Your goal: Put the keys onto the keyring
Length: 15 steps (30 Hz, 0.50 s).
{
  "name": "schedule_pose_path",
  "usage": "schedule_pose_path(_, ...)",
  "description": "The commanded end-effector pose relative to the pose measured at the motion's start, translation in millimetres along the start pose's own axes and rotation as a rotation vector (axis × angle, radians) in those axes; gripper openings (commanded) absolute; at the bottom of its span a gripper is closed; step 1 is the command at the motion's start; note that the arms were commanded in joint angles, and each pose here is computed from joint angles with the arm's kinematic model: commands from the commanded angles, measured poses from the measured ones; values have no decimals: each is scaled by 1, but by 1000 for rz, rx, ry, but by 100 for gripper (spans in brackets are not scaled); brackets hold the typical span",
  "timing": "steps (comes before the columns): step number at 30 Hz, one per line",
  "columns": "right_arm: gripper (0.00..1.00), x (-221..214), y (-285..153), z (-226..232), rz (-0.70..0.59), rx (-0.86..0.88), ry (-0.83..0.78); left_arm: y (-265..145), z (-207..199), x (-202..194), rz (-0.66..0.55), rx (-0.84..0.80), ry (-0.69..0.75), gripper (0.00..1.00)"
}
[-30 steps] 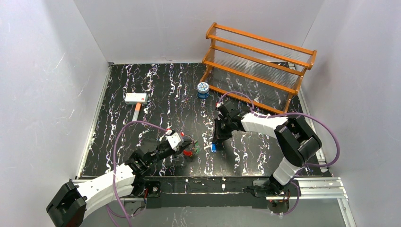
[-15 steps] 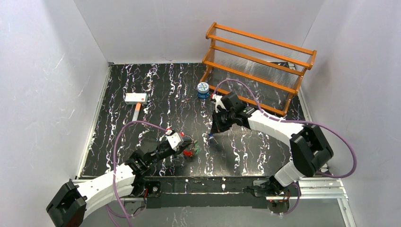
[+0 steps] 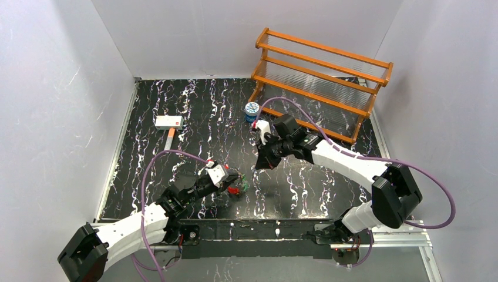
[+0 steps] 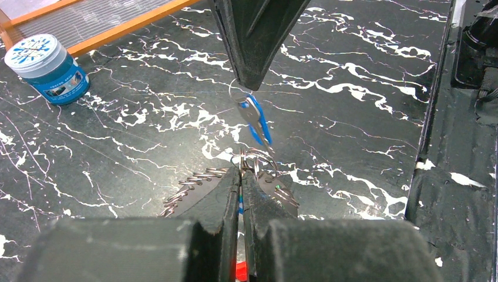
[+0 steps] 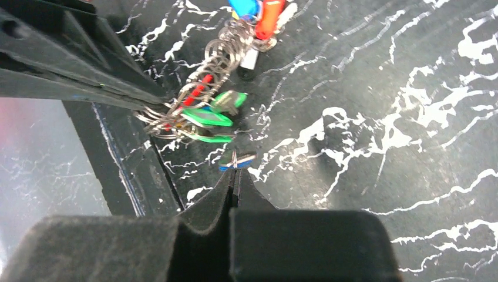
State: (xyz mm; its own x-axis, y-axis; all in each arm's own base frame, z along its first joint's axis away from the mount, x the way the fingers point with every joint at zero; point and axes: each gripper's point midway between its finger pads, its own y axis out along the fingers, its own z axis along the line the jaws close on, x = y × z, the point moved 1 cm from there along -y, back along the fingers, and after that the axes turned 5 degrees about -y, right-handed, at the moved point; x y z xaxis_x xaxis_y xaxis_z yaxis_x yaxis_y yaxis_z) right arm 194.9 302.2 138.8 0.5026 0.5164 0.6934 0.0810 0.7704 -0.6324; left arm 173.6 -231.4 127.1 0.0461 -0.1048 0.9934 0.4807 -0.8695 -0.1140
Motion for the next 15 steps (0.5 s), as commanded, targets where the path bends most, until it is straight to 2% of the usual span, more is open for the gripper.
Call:
schedule_pose_path(1, 1, 37, -8, 27, -74, 69, -152, 2, -1, 11, -28, -8, 9, 0)
schedule_pose_path(15, 1, 40, 12, 48, 28, 45, -326, 2, -1, 10, -28, -8, 3, 0)
